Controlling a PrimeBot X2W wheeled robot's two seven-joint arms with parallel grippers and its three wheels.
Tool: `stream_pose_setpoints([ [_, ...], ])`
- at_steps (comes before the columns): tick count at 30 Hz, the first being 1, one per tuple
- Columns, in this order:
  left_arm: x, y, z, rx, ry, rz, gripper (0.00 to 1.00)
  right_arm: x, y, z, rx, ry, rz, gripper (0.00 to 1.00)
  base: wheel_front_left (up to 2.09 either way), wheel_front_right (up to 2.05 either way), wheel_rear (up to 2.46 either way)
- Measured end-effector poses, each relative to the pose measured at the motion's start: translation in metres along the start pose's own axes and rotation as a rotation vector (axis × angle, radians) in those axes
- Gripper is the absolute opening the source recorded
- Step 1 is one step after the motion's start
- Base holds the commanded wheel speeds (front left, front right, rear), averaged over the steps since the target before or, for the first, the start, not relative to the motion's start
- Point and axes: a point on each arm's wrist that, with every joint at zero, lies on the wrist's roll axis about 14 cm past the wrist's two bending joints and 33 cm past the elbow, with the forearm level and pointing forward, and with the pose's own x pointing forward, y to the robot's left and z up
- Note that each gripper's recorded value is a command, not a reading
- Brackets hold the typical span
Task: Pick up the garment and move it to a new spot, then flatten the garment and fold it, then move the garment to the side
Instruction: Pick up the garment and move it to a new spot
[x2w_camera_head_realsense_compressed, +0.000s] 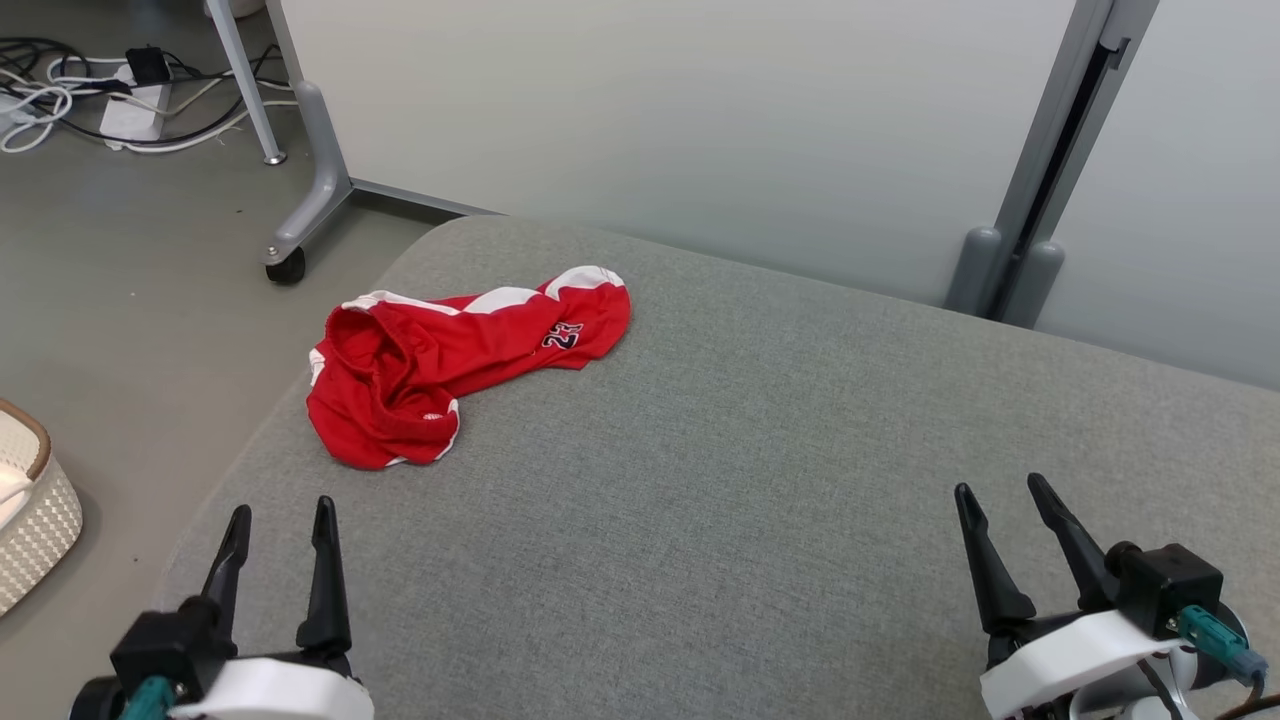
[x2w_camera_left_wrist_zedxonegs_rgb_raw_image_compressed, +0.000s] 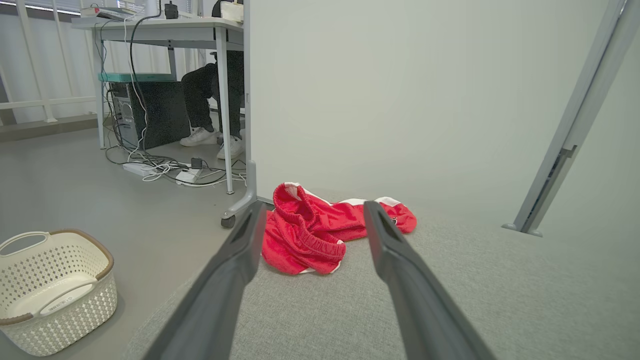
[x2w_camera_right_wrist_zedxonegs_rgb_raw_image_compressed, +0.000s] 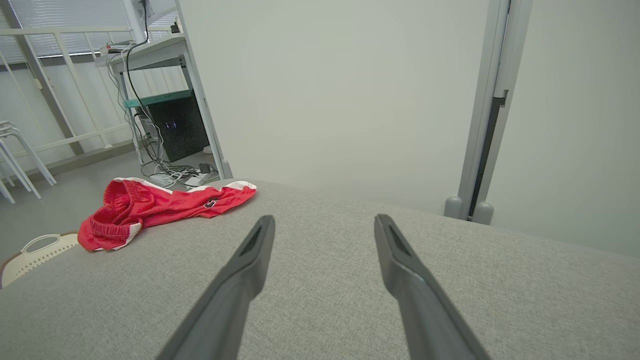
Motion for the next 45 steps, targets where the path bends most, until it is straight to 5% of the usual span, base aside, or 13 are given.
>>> stream_pose_setpoints([
  [15, 0.108, -0.003, 0.004, -0.035, 0.276, -0.067, 1.0, 0.01, -0.055, 0.022, -0.051, -0.071, -0.065, 1.0, 0.0, 0.0, 0.0],
  [26, 0.154, -0.01, -0.091, -0.051, 0.749, -0.063, 1.0, -0.004, -0.113, 0.009, -0.046, -0.05, -0.195, 1.0, 0.0, 0.0, 0.0],
  [37, 0.122, -0.004, -0.187, -0.039, 1.123, 0.035, 1.0, -0.02, -0.147, -0.008, -0.035, -0.009, -0.284, 1.0, 0.0, 0.0, 0.0],
  [38, 0.123, -0.005, -0.186, -0.043, 1.118, 0.032, 0.83, -0.02, -0.148, -0.008, -0.036, -0.01, -0.286, 1.0, 0.0, 0.0, 0.0],
  [39, 0.124, -0.004, -0.185, -0.048, 1.109, 0.037, 0.32, -0.02, -0.148, -0.007, -0.035, -0.012, -0.287, 1.0, 0.0, 0.0, 0.0],
  [40, 0.124, -0.003, -0.184, -0.048, 1.099, 0.037, 0.0, -0.02, -0.147, -0.006, -0.035, -0.014, -0.287, 1.0, 0.0, 0.0, 0.0],
  [45, 0.13, -0.002, -0.17, -0.016, 1.025, 0.005, 0.0, -0.019, -0.14, 0.003, -0.032, -0.037, -0.283, 1.0, 0.0, 0.0, 0.0],
])
